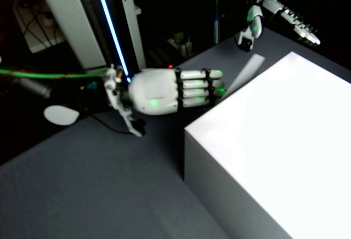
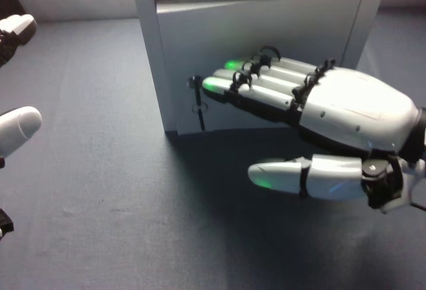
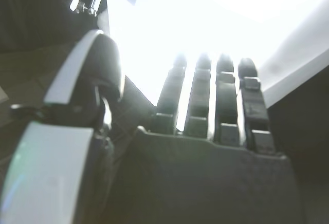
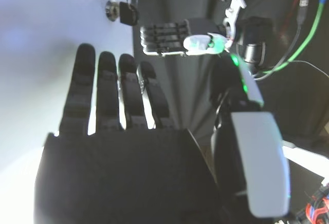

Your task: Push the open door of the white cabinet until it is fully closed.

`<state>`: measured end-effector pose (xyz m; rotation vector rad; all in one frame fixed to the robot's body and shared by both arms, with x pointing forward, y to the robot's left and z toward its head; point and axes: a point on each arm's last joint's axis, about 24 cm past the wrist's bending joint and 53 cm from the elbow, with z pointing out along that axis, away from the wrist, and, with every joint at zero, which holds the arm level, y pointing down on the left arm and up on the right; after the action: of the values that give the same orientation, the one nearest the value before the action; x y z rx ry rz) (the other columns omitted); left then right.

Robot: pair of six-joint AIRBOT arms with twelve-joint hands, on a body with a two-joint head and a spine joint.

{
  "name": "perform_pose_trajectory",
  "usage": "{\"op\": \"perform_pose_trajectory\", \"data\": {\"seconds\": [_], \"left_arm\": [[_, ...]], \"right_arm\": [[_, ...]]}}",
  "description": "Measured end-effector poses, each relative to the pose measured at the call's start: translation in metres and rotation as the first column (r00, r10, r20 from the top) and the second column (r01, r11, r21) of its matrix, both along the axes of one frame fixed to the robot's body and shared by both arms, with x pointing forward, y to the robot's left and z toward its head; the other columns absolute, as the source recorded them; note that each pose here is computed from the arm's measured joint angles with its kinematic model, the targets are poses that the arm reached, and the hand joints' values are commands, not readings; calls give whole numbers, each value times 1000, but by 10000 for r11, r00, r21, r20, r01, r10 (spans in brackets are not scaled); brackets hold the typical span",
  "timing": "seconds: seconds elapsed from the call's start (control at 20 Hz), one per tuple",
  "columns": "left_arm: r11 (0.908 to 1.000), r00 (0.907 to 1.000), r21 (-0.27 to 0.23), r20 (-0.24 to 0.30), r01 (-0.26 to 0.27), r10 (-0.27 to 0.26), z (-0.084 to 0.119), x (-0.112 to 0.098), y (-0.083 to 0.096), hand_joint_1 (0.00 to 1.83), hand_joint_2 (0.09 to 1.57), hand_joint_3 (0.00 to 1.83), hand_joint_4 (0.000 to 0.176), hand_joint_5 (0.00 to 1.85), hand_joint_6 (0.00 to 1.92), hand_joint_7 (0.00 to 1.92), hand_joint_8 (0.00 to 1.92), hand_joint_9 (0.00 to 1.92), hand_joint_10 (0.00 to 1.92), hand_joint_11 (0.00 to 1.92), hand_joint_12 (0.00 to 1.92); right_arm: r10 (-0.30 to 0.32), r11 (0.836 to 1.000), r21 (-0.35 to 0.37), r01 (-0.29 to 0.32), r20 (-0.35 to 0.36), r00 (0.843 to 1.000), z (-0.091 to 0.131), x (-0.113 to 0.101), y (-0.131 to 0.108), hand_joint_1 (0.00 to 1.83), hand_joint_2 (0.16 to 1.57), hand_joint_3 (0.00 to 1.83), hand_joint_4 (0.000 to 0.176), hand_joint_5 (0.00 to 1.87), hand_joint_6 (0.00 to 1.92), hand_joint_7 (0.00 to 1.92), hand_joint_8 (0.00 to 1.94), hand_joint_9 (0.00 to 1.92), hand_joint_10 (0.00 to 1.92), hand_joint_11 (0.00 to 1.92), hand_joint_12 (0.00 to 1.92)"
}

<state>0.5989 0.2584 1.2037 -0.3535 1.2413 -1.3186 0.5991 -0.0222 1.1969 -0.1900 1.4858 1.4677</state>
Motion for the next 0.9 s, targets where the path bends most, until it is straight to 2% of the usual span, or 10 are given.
{"op": "perform_pose_trajectory", "data": {"seconds": [0.1, 0.15, 0.2, 0.25, 0.5, 0.55, 0.65, 0.7, 0.75, 0.9], "left_arm": [[10000, 10000, -1, 8, 8, -8, 0, 0, 0, 210, 1447, 0, 0, 20, 7, 0, 0, 0, 0, 0, 0], [10000, 10000, -14, 12, -20, 20, 0, 0, 1, 180, 1443, 0, 0, 17, 4, 0, 0, 0, 0, 0, 0], [10000, 10000, -8, 10, -18, 18, 0, 0, 0, 173, 1441, 0, 0, 19, 5, 0, 0, 0, 0, 0, 0], [10000, 10000, -9, 14, -15, 15, 0, 0, 0, 167, 1434, 0, 0, 16, 3, 0, 0, 0, 0, 0, 0], [10000, 10000, -9, 6, -17, 17, 0, 0, 0, 182, 1437, 0, 0, 19, 3, 0, 0, 0, 0, 0, 0], [10000, 10000, -13, 16, -13, 13, 0, 0, 0, 211, 1441, 0, 0, 26, 4, 0, 0, 0, 0, 0, 0], [10000, 10000, -8, 10, -10, 10, 0, 0, 0, 184, 1439, 0, 0, 16, 2, 0, 0, 0, 0, 0, 0], [10000, 10000, -14, 12, -20, 20, 0, 0, 1, 174, 1436, 0, 0, 10, 0, 0, 0, 0, 0, 0, 0], [10000, 10000, -12, 13, -16, 16, 0, 0, 0, 171, 1435, 0, 0, 4, 0, 0, 0, 0, 0, 0, 0], [10000, 10000, -17, 14, -11, 11, 0, 0, 0, 204, 1438, 0, 0, 18, 3, 0, 0, 0, 0, 0, 0]], "right_arm": [[-146, 9999, -86, 146, -30, 9999, -2, 7, 2, 117, 1317, 0, 0, 1, 0, 0, 0, 0, 0, 0, 624], [-295, 9992, -280, 293, -59, 9995, -6, 10, 2, 130, 1291, 0, 0, 0, 0, 0, 0, 0, 0, 0, 541], [-458, 9979, -462, 459, 19, 9989, -8, 14, 0, 182, 1270, 0, 0, 0, 0, 0, 0, 0, 0, 0, 119], [-586, 9970, -502, 586, 9, 9983, -9, 17, -1, 236, 1256, 0, 0, 0, 0, 0, 0, 0, 0, 0, 23], [-853, 9938, -706, 854, 45, 9963, -11, 24, -5, 216, 1241, 0, 0, 0, 0, 0, 0, 0, 0, 18, 8], [-826, 9940, -716, 829, 71, 9966, -9, 23, -5, 150, 1238, 0, 0, 0, 0, 0, 0, 0, 0, 64, 32], [-782, 9944, -700, 787, 102, 9969, -6, 19, -6, 62, 1286, 14, 0, 0, 0, 0, 0, 0, 0, 7, 11], [-699, 9952, -680, 706, 126, 9975, -3, 16, -7, 32, 1318, 0, 0, 0, 0, 0, 0, 0, 0, 1, 117], [-555, 9968, -574, 558, 66, 9984, -1, 13, -7, 7, 1302, 6, 0, 0, 0, 0, 0, 12, 8, 0, 381], [144, 9992, -367, -133, 312, 9994, 11, -9, -1, 238, 1233, 0, 0, 1, 0, 17, 2, 70, 16, 0, 551]]}}
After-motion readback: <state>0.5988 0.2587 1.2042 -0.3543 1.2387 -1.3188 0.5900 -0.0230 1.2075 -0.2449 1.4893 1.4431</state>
